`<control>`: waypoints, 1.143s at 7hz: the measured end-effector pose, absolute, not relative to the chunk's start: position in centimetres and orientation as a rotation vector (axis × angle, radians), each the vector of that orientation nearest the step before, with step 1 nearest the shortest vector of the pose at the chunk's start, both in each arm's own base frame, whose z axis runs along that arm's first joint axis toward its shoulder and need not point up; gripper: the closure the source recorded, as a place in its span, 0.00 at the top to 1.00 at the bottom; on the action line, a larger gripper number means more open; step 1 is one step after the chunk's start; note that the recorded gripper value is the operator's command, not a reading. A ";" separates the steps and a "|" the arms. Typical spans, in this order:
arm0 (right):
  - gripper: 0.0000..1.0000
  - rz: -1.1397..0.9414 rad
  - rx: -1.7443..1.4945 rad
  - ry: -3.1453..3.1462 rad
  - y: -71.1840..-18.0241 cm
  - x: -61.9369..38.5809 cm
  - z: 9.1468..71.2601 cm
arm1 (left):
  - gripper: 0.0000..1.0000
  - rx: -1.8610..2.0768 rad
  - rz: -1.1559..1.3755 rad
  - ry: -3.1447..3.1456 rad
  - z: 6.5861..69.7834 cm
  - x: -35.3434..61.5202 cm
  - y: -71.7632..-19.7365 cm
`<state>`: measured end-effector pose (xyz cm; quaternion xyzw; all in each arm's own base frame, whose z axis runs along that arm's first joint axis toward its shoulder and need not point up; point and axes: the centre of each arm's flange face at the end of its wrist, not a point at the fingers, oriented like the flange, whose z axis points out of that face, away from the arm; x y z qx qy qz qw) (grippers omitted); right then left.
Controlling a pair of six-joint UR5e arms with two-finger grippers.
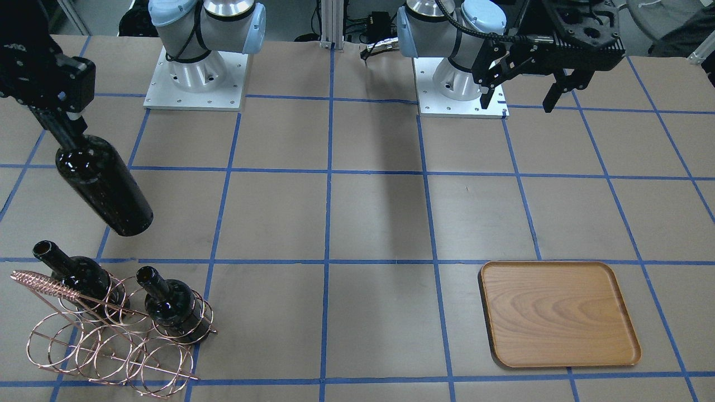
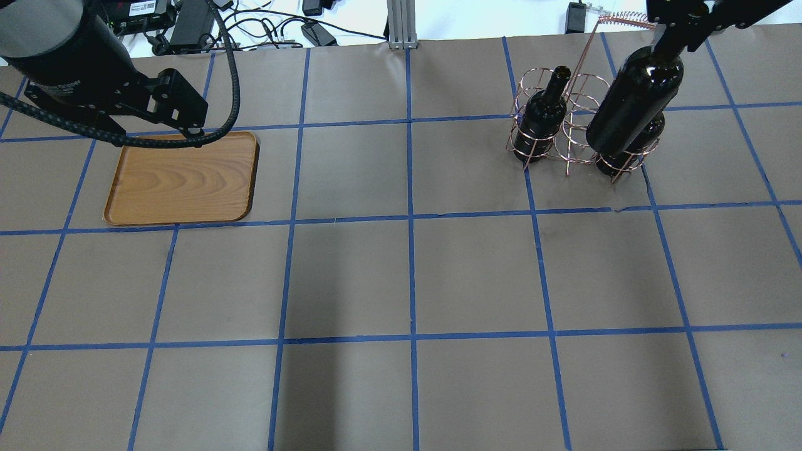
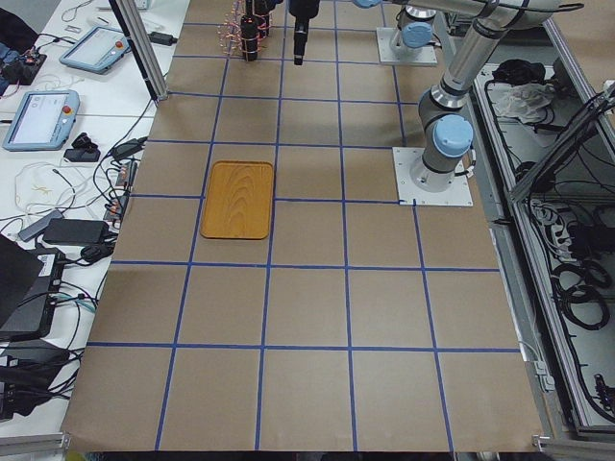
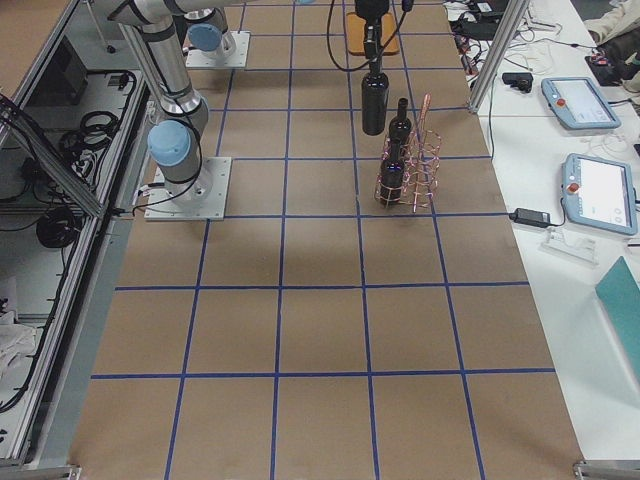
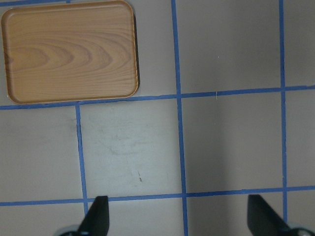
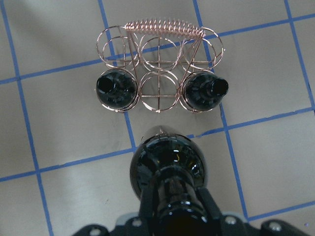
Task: Take wine from basket and place on tray
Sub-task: 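Carry the bottle to the table center, set it upright, release while left arm approaches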
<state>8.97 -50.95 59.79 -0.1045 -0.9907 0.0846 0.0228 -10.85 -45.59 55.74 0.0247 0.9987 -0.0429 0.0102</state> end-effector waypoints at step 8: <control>0.28 0.168 -0.335 -3.075 -44.1 41.4 42.7 | 1.00 0.006 -0.141 3.118 56.1 -8.4 -45.9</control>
